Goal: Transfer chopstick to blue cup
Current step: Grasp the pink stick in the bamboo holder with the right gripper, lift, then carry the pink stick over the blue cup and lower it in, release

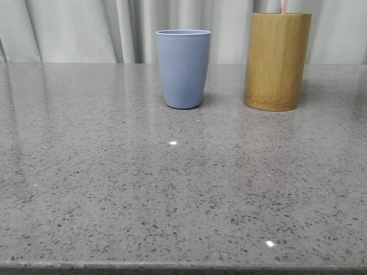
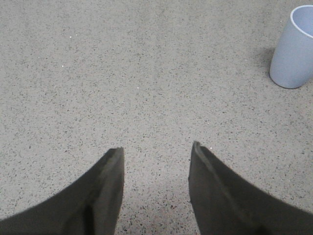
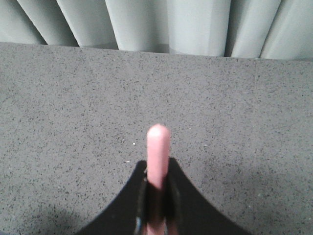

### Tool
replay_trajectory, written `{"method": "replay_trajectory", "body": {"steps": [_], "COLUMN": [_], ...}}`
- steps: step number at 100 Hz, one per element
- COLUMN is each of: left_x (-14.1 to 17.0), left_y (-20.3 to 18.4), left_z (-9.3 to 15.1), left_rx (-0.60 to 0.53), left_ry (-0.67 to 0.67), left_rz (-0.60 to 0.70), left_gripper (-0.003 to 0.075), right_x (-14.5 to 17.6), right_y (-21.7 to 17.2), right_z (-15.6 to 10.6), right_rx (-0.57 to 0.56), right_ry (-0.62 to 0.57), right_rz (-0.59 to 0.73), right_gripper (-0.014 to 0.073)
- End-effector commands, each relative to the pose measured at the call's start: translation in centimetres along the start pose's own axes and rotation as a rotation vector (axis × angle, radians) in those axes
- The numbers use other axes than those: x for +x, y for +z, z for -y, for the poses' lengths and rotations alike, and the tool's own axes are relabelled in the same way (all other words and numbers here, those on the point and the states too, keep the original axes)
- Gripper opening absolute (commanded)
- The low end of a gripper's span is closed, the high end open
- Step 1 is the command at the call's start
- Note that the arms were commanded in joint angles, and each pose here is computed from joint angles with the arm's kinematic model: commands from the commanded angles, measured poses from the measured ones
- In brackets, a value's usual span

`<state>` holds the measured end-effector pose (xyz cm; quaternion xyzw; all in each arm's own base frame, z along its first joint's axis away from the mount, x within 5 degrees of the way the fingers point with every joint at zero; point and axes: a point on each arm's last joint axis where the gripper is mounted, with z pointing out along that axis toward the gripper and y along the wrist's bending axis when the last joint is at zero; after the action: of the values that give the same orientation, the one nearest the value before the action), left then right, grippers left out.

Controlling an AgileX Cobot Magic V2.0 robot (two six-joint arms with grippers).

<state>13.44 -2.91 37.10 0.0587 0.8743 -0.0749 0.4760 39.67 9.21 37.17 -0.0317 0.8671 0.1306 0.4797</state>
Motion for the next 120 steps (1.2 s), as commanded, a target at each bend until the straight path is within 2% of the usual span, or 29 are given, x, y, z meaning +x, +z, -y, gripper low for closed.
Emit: {"method": "replay_trajectory", "body": {"steps": [1,21,45,74,98,120], "left_x": [-1.3,-1.3,-1.3,-1.3,-1.3,-1.3], "left_y": [-0.7,-0.7,-0.7,-0.7,-0.7,-0.7], "left_z": [0.1,0.1,0.1,0.1,0.1,0.1], "left_rx": [0.008,0.008,0.008,0.008,0.008,0.008], "left_ry": [-0.013,-0.013,-0.013,-0.013,-0.013,-0.013], "left_rz": [0.106,0.106,0.106,0.104,0.104,0.102], "left_gripper": [0.0314,0.0314,0.0314,0.0314,0.0314,0.0314], "right_x": [-2.7,-3.4,-6.9,-9.6,-8.7,-7.6], "right_y": [-2.6,-3.4,-8.1,-12.8,-13.0,-10.4], "right_z": [-0.7,-0.9,-2.0,-5.8,-10.1,-12.7], "right_rx": [-0.022,-0.027,-0.057,-0.155,-0.276,-0.334], "right_ry": [-0.009,-0.011,-0.025,-0.115,-0.148,-0.164], "right_rz": [0.162,0.183,0.333,0.459,0.458,0.428], "right_gripper": [-0.0062,-0.0076,-0.0076,-0.0076,-0.0076,-0.0076]}}
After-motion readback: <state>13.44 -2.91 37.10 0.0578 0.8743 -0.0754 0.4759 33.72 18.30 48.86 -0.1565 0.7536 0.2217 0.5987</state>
